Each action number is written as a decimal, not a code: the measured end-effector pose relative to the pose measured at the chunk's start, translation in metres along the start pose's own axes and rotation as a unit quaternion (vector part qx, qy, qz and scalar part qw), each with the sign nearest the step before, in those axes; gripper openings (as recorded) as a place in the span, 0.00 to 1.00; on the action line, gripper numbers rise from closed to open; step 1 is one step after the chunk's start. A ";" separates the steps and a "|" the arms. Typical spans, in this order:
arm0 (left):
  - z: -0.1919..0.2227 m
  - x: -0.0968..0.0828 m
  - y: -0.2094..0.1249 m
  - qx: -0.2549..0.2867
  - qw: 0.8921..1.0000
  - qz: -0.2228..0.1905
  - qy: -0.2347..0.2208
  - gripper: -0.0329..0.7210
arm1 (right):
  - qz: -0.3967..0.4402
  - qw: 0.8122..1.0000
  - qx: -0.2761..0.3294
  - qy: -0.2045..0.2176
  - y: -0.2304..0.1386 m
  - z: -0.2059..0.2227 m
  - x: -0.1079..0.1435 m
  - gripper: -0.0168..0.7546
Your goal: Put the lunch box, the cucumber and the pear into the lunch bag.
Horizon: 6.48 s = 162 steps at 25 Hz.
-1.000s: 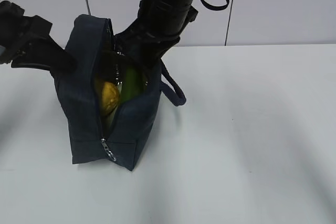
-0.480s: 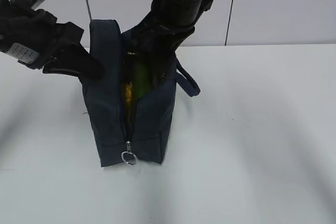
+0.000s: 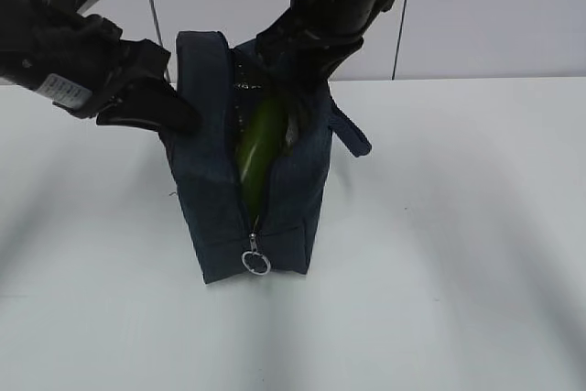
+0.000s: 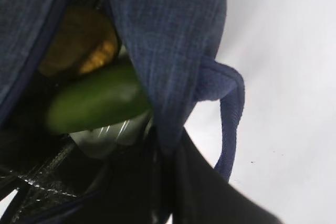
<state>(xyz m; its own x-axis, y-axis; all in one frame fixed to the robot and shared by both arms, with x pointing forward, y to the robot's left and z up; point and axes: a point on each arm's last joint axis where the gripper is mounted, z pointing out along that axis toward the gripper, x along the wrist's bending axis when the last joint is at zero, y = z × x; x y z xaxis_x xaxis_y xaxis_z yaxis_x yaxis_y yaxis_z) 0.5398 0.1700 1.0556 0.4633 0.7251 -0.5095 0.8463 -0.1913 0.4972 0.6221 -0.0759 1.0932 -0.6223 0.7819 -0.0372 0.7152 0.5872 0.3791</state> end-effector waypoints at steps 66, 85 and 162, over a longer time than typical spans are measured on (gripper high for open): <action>-0.020 0.007 0.024 -0.045 0.997 0.036 0.055 0.69 | 0.021 0.998 -0.063 0.005 -0.044 -0.063 -0.007 0.78; -0.054 0.015 0.008 -0.078 0.971 0.081 0.211 0.56 | 0.056 0.979 -0.195 -0.016 -0.126 -0.063 0.009 0.78; -0.016 0.008 -0.089 -0.240 0.928 0.152 0.241 0.36 | -0.018 0.920 -0.376 0.109 -0.247 0.081 0.084 0.48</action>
<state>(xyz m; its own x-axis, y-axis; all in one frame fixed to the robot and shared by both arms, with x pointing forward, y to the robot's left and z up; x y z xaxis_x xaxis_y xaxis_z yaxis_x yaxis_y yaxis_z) 0.4638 0.2036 1.0189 0.3914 0.9199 0.0216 0.4273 -0.2024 0.8812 0.4186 -0.1386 0.9215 -0.7492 0.6558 0.0928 0.3206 0.2365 0.9172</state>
